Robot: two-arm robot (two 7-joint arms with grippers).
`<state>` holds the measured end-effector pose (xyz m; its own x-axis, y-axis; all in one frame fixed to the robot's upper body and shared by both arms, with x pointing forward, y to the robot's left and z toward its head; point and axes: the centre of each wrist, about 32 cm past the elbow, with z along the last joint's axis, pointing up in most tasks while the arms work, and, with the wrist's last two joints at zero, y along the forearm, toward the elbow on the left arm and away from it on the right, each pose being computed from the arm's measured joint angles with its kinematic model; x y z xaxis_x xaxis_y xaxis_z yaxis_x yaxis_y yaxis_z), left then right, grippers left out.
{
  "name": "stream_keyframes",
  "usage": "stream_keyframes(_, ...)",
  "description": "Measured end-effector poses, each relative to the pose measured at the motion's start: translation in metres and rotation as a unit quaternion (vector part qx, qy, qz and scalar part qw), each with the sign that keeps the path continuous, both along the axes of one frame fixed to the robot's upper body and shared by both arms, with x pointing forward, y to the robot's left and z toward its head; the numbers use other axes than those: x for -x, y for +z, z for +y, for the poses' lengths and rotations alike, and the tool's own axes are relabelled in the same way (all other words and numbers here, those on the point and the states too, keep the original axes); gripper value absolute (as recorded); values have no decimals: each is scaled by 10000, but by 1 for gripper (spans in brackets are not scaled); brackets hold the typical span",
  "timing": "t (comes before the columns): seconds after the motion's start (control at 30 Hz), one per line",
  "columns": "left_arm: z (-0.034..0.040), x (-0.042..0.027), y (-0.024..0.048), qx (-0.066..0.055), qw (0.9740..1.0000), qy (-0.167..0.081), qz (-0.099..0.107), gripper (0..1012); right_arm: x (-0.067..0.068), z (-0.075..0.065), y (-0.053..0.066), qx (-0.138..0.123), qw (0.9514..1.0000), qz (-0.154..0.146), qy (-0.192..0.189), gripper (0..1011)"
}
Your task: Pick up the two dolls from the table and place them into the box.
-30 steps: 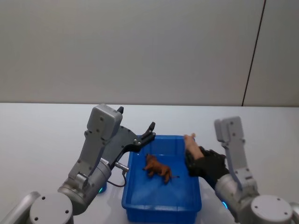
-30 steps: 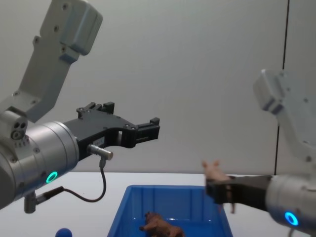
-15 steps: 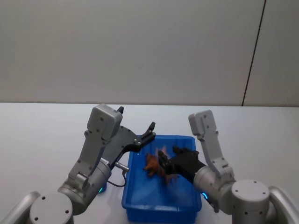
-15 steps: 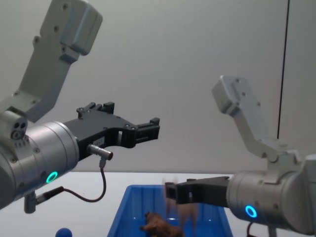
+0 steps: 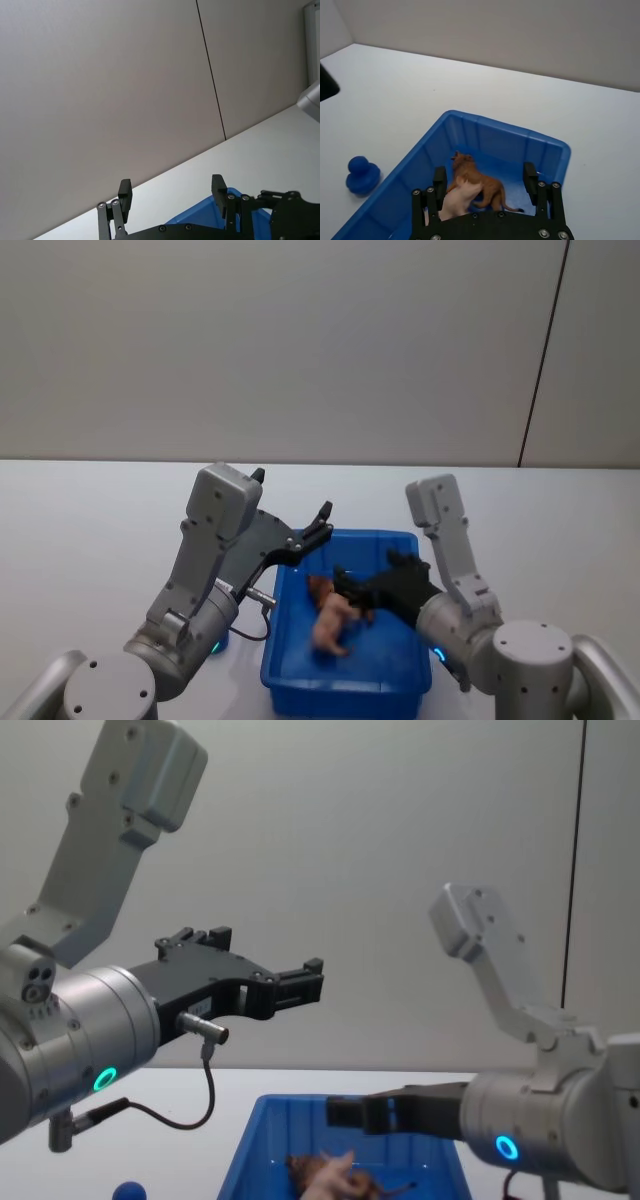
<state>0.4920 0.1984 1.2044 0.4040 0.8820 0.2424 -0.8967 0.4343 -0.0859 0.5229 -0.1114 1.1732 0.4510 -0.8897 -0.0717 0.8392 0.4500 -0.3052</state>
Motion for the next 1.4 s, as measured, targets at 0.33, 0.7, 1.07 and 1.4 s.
stream_keyframes(0.33,0,0,0,0,10000,0,0,1001,107,-186,-8,76,9980,-231,-583,1001)
stream_keyframes(0.7,0,0,0,0,10000,0,0,1001,278,-480,-42,159,9917,-370,-1222,1001)
stream_keyframes(1.07,4,5,-3,-1,10000,33,47,1001,375,-625,-52,216,9871,-441,-1522,1001)
stream_keyframes(1.4,55,29,-25,65,9993,229,297,1001,411,-675,-54,236,9854,-464,-1622,1001)
